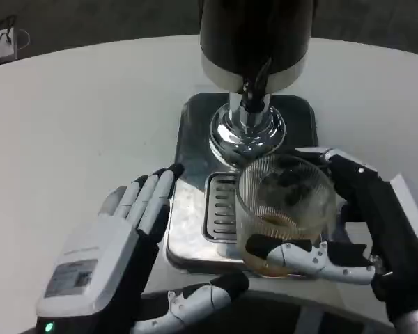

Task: Grasp the cup under the faucet to collect the drink, then remove the cup.

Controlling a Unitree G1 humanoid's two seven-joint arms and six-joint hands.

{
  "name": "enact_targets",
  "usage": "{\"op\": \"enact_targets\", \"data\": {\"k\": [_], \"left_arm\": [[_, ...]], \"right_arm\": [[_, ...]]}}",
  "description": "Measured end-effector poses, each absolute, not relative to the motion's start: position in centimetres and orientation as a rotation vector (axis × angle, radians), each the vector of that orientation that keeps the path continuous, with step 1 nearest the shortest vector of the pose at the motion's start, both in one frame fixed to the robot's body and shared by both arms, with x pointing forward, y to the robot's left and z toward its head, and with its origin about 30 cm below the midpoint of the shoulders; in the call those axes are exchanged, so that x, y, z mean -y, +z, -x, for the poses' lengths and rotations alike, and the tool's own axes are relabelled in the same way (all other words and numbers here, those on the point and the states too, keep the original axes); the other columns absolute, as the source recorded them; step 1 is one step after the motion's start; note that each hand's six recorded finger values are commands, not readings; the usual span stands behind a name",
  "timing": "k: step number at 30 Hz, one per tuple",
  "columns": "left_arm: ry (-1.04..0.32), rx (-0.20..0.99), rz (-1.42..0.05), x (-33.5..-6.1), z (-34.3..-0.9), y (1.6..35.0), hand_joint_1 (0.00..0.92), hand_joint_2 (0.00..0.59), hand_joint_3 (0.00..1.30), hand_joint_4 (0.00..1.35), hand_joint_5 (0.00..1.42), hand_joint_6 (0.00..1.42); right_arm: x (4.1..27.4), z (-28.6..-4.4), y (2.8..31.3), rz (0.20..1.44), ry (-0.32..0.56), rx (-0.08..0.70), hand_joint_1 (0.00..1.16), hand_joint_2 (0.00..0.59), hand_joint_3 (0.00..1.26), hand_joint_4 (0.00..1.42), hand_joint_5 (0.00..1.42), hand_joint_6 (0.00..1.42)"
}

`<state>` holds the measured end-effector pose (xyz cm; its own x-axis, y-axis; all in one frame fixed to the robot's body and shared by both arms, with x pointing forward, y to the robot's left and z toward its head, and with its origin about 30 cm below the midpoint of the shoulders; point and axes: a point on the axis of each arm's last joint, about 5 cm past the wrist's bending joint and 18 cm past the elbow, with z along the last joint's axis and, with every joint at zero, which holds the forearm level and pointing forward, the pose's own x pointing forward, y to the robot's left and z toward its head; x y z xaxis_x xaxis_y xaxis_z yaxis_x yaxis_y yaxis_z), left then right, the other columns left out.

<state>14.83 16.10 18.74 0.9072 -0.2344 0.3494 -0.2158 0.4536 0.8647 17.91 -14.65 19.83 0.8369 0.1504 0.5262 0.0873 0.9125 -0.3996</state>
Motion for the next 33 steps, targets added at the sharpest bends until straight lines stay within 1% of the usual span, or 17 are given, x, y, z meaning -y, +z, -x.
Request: {"op": "enact_targets", "data": {"k": [6,11,18,22,24,26,31,33], "left_arm": [[0.016,0.427,-1.199,-15.9,-14.7,19.0,0.000,0.037,0.00,0.00,0.00,0.00],[0.002,0.414,-1.278,-15.8,-14.5,19.0,0.000,0.035,0.00,0.00,0.00,0.00],[-0.004,0.425,-1.320,-15.5,-13.8,19.5,0.000,0.029,0.00,0.00,0.00,0.00],[-0.009,0.426,-1.345,-15.2,-13.3,20.0,0.000,0.034,0.00,0.00,0.00,0.00],[-0.006,0.426,-1.347,-15.1,-12.9,20.2,0.006,0.053,0.00,0.00,0.00,0.00],[0.000,0.429,-1.352,-15.0,-12.5,20.4,0.051,0.079,0.00,0.00,0.00,0.00],[-0.016,0.442,-1.349,-14.4,-11.5,20.5,0.063,0.081,0.00,0.00,0.00,0.00],[-0.016,0.467,-1.345,-14.2,-11.0,20.6,0.064,0.081,0.00,0.00,0.00,0.00]], "right_arm": [[15.3,-17.4,20.6,0.410,0.015,0.595,1.16,0.081,0.90,1.04,1.22,1.42],[15.6,-16.7,21.7,0.429,0.028,0.654,1.16,0.081,0.91,1.05,1.22,1.42],[16.5,-15.8,23.0,0.466,0.064,0.717,1.16,0.081,0.91,1.05,1.22,1.42],[16.8,-15.2,23.4,0.483,0.112,0.719,1.16,0.081,0.91,1.05,1.22,1.42],[17.1,-14.9,23.5,0.506,0.132,0.717,1.16,0.081,0.91,1.05,1.22,1.42],[17.4,-14.6,23.7,0.502,0.144,0.707,1.16,0.081,0.91,1.05,1.22,1.42],[17.9,-14.0,24.0,0.509,0.166,0.692,1.16,0.081,0.91,1.05,1.22,1.42],[18.2,-13.8,24.0,0.522,0.179,0.684,1.16,0.081,0.91,1.05,1.22,1.42]]}}
